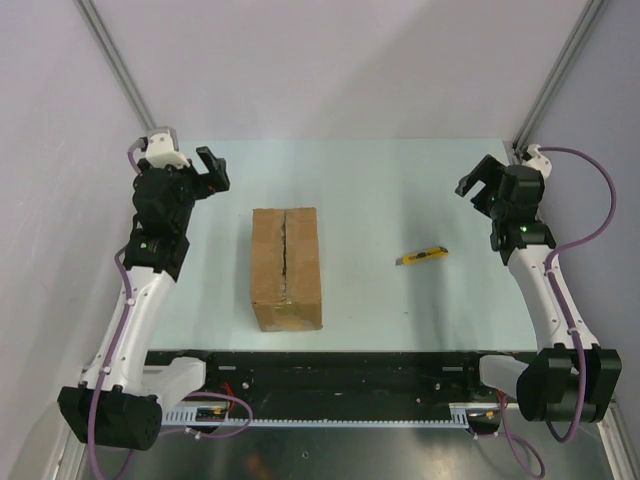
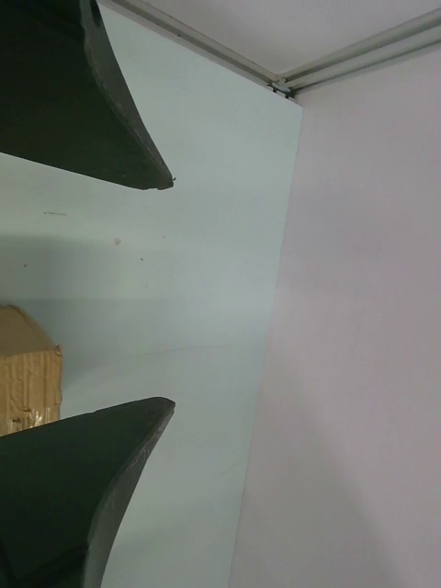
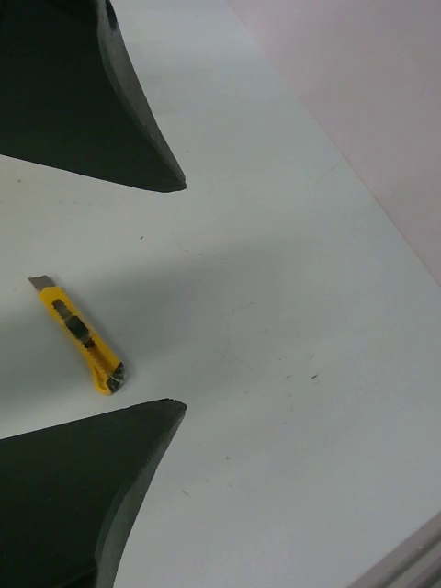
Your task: Unpack the express box
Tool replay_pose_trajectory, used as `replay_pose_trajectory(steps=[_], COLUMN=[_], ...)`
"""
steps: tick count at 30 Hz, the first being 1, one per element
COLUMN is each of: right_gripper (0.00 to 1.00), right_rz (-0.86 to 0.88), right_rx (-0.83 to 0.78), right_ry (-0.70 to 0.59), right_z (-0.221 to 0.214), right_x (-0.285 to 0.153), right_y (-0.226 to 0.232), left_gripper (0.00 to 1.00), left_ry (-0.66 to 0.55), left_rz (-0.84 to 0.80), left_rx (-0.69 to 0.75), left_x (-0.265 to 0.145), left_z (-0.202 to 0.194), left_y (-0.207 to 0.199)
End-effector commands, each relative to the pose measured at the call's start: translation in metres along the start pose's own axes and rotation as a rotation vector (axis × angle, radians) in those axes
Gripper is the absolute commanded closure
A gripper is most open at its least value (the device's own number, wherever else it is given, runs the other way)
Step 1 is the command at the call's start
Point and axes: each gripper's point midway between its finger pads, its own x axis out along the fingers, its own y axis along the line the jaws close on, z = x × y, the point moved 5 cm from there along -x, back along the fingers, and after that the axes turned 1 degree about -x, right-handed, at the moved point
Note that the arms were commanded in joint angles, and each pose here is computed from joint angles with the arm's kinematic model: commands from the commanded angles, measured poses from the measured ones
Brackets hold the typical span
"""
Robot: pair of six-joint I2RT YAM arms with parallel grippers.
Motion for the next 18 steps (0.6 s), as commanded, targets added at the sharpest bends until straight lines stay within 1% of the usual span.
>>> replay_pose_trajectory(steps=[1, 4, 6, 8, 10, 13, 15, 16, 18], right_gripper=[0.0, 0.0, 0.0, 0.0, 0.01, 0.03, 0.04, 0.04, 0.04], right_rz=[-0.019, -0.034, -0.034, -0.032, 0.046, 0.186, 0.243, 0.27, 0.355], right_rx=[0.063, 0.081, 0.102, 0.124, 0.158, 0.081, 0.035, 0.024, -0.02], right_ry=[0.025, 0.059, 0.078, 0.105, 0.167, 0.231, 0.241, 0.247, 0.269], right_z=[-0.001, -0.009, -0.014, -0.019, -0.029, -0.053, -0.062, -0.065, -0.076], right_x=[0.002, 0.006, 0.008, 0.01, 0.013, 0.003, -0.005, -0.01, -0.026], right_y=[0.001, 0.0, 0.001, 0.003, 0.016, 0.06, 0.077, 0.085, 0.107], left_gripper=[0.0, 0.0, 0.0, 0.0, 0.0, 0.0, 0.0, 0.0, 0.01], left_ry=[-0.045, -0.06, -0.052, -0.028, 0.018, 0.072, 0.114, 0.12, 0.167], left_rz=[0.061, 0.136, 0.13, 0.064, -0.033, -0.04, 0.016, 0.024, 0.035], left_rx=[-0.052, -0.131, -0.141, -0.11, -0.036, -0.013, -0.055, -0.086, -0.104], left_x=[-0.004, -0.004, -0.007, -0.008, -0.01, -0.006, -0.008, -0.011, -0.019], left_z=[0.008, 0.005, 0.0, -0.005, -0.018, -0.037, -0.05, -0.052, -0.065], left_y=[0.005, 0.012, 0.012, 0.006, -0.002, 0.001, 0.007, 0.008, 0.01])
